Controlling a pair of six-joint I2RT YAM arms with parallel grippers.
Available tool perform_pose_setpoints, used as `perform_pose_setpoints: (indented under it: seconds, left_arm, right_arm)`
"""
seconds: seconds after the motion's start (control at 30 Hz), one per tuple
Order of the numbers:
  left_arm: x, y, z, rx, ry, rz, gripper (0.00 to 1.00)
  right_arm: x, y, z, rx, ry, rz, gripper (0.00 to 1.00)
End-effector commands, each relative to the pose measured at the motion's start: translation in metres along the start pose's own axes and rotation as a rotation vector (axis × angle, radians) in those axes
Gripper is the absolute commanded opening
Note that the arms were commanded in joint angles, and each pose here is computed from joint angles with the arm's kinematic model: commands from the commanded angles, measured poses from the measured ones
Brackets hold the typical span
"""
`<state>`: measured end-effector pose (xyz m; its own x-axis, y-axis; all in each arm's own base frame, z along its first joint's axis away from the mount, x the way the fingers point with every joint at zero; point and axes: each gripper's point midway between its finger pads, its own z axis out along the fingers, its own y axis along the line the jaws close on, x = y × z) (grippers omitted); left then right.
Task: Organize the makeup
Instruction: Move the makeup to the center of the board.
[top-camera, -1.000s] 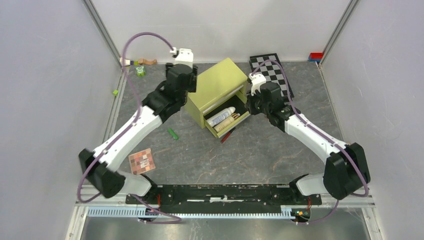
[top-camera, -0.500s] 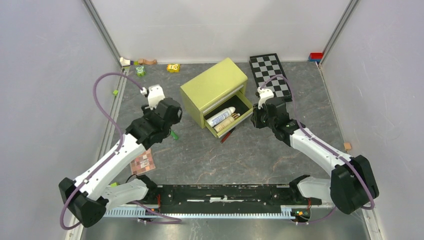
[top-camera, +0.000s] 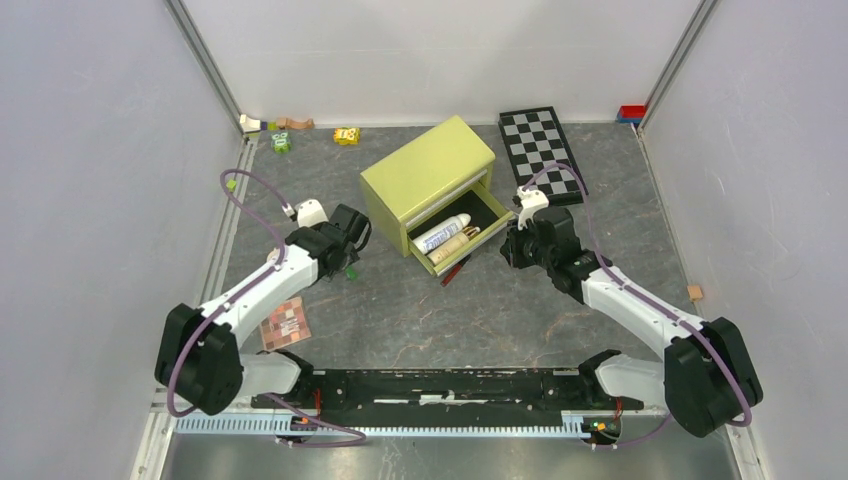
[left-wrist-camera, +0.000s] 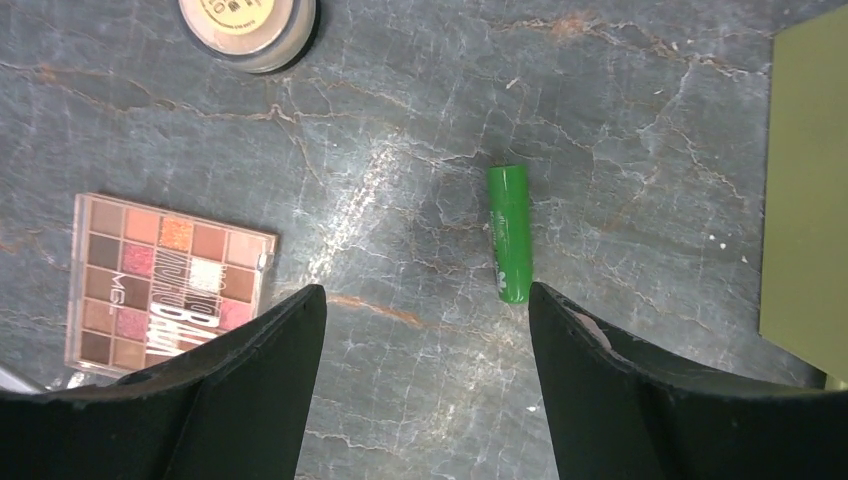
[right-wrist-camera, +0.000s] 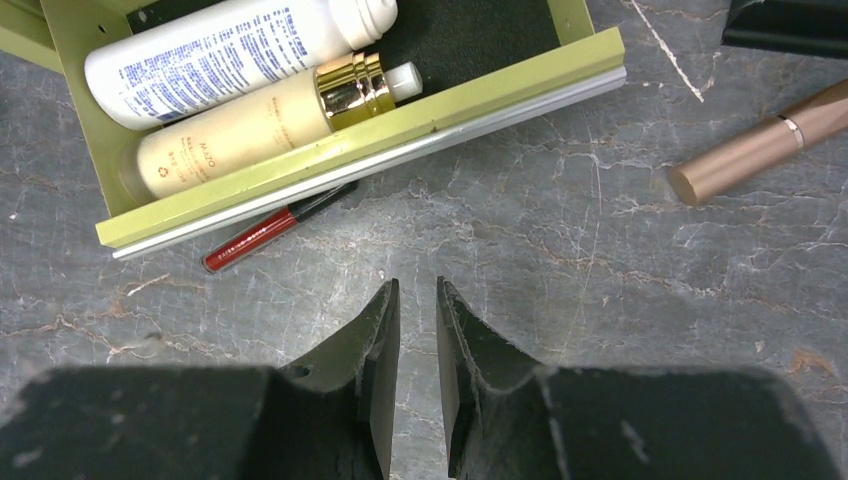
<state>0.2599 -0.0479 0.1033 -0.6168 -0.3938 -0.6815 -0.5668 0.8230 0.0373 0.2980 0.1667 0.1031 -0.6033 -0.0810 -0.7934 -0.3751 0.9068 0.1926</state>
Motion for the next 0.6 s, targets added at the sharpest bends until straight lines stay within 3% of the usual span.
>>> perform_pose_setpoints:
  seconds: [0.0, 0.17, 0.3, 0.37, 0.47, 0.57]
  left_arm:
    - [-0.003, -0.019, 0.014, 0.033, 0.008, -0.095, 0.8]
    - [-0.008, -0.016, 0.027, 0.017, 0.021, -0.103, 0.79]
    - [-0.03, 0.008, 0.038, -0.016, 0.021, -0.192, 0.79]
    - [-0.045, 0.022, 0.042, -0.039, 0.006, -0.228, 0.84]
    - [-0.07, 0.04, 0.047, -0.088, -0.021, -0.257, 1.0]
    - [-0.085, 0.053, 0.055, -0.143, -0.018, -0.277, 1.0]
  right_arm:
    - [-0.01, 0.003, -0.002, -0.018, -0.043, 0.006, 0.26]
    - [-0.009, 0.002, -0.004, -0.011, -0.045, 0.004, 0.26]
    - [-0.008, 0.001, -0.004, -0.008, -0.039, 0.001, 0.26]
    - [-0.006, 0.002, -0.004, -0.012, -0.033, 0.0, 0.26]
    - [-0.006, 0.003, -0.004, -0.021, -0.033, -0.002, 0.28]
    - [-0.007, 0.004, -0.005, -0.027, -0.034, -0.008, 0.29]
